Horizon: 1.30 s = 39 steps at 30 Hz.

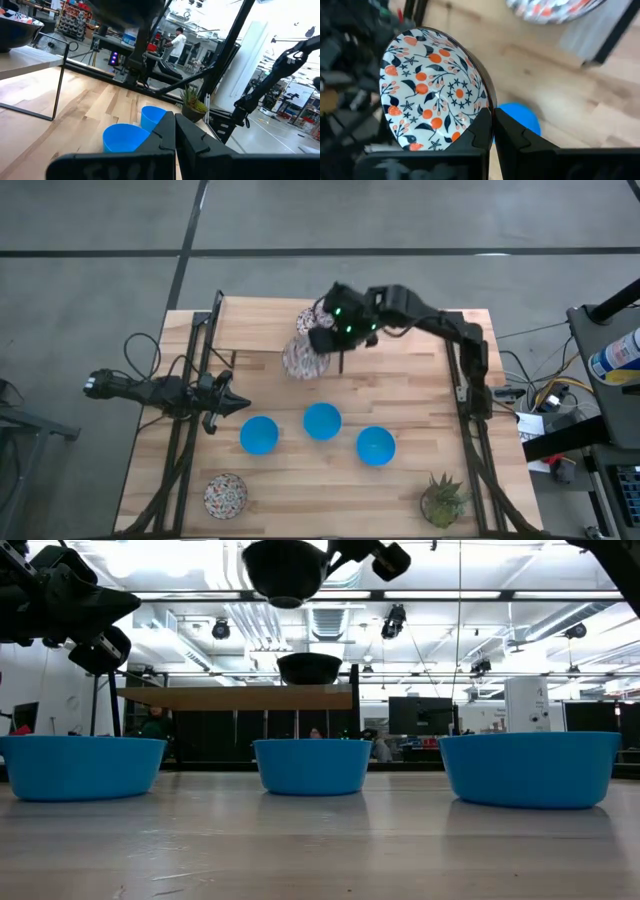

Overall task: Pick & Place Mini bowls
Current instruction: Stack the right white patterned bowl on top of the white patterned bowl on the shelf

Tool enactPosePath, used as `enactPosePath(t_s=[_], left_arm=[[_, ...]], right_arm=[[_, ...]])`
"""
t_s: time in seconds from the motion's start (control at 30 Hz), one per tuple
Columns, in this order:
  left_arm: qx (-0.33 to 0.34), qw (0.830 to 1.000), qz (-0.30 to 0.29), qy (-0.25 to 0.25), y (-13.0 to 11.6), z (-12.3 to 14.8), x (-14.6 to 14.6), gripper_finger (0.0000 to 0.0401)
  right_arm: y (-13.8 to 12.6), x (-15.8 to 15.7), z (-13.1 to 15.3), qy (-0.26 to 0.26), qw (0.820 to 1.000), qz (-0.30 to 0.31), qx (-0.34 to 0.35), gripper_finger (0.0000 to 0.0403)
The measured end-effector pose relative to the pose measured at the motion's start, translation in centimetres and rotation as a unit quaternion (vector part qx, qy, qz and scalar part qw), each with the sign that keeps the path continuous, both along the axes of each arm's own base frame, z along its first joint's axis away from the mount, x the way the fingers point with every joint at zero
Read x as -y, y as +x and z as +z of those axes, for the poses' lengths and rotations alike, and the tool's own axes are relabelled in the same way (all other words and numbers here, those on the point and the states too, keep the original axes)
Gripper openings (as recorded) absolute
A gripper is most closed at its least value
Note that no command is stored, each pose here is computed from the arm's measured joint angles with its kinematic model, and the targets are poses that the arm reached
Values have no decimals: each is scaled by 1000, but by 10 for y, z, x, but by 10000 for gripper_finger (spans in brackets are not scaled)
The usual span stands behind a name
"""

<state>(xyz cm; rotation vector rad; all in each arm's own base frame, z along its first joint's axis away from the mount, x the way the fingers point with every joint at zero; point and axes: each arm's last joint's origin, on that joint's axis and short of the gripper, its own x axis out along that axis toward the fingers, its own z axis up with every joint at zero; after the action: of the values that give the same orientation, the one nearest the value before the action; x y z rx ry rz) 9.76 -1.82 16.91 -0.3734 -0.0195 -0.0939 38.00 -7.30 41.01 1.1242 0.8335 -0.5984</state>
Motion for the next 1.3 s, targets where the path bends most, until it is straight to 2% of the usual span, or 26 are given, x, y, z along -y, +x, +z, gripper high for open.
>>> enactPosePath(t_s=[0.23,0.5,1.13,1.3], left_arm=[[0,1000,0,0,0,0,0,0],[0,1000,0,0,0,0,0,0],[0,1000,0,0,0,0,0,0],[0,1000,0,0,0,0,0,0]], right_arm=[[-23,52,11,-28,998,-59,14,11],[-27,95,2,-34,996,-84,21,11],[-3,121,-42,-13,998,-62,-28,11],[-2,125,-46,-23,997,-64,-36,11]])
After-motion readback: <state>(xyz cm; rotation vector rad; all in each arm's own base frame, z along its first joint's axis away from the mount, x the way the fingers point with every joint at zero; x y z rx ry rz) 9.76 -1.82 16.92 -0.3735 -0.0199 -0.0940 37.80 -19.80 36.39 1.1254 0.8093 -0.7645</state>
